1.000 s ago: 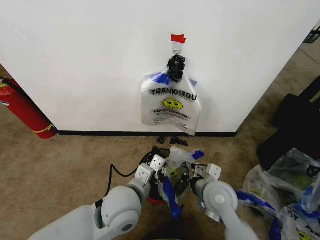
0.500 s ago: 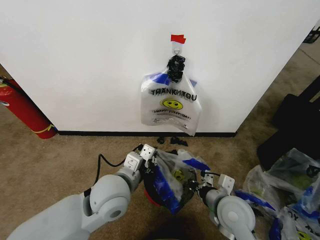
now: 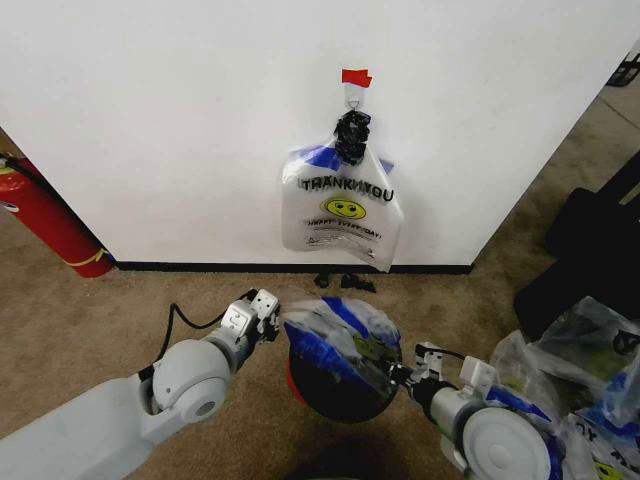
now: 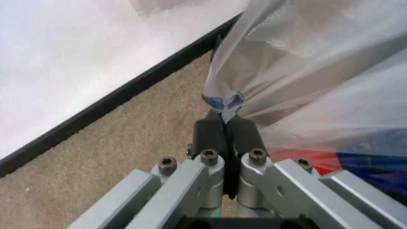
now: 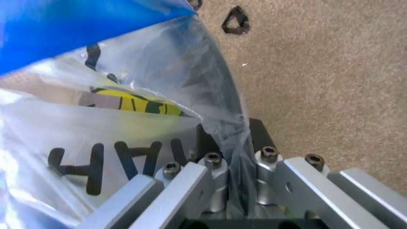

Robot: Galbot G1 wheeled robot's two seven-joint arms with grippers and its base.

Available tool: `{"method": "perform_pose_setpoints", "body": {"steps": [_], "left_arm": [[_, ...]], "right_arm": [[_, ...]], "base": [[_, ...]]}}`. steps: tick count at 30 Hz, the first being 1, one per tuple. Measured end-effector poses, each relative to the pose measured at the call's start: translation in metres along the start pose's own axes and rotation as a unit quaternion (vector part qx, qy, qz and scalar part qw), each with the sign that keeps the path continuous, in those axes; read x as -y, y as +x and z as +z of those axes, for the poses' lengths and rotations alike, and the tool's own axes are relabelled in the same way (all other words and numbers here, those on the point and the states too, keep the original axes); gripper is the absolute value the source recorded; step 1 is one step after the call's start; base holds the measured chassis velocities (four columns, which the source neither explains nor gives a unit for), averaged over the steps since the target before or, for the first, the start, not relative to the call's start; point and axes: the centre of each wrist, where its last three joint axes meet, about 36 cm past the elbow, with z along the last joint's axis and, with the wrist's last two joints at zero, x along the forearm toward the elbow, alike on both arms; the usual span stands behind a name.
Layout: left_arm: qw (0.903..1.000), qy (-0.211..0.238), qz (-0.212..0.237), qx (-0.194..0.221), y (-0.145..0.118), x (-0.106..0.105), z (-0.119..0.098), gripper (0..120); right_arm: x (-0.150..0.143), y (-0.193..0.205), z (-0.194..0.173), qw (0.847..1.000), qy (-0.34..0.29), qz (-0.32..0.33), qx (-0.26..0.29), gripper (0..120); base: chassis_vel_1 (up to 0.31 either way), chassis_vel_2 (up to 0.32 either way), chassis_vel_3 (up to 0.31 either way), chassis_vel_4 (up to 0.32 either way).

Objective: Pick up the garbage bag from the wall and place it over the trash bin.

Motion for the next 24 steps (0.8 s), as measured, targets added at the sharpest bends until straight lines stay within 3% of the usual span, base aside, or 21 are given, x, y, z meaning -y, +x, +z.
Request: {"method": "perform_pose_setpoints", "body": {"steps": [9, 17, 20, 24], "left_arm": [[0.9984, -0.035, -0.023, -0.038, -0.014, -0.040, 0.019, 1], [0.9961, -0.062, -0.019, -0.060, -0.005, -0.057, 0.030, 32], [0.9955, -0.068, -0.010, -0.066, -0.003, -0.055, 0.035, 41], [0.9981, -0.056, -0.011, -0.023, 0.016, -0.037, 0.017, 57]], "right_arm": [[0.011, 0.030, -0.002, 0.999, 0.003, -0.041, 0.015, 0], [0.014, 0.042, -0.005, 0.999, 0.011, -0.045, 0.024, 0], [0.013, 0.042, -0.004, 0.999, 0.010, -0.045, 0.026, 0], [0.015, 0.039, -0.001, 0.999, 0.006, -0.037, 0.028, 0]], "base": [[0.000, 0.000, 0.000, 0.000], [0.000, 0.000, 0.000, 0.000], [0.000, 0.000, 0.000, 0.000], [0.000, 0.000, 0.000, 0.000]]}}
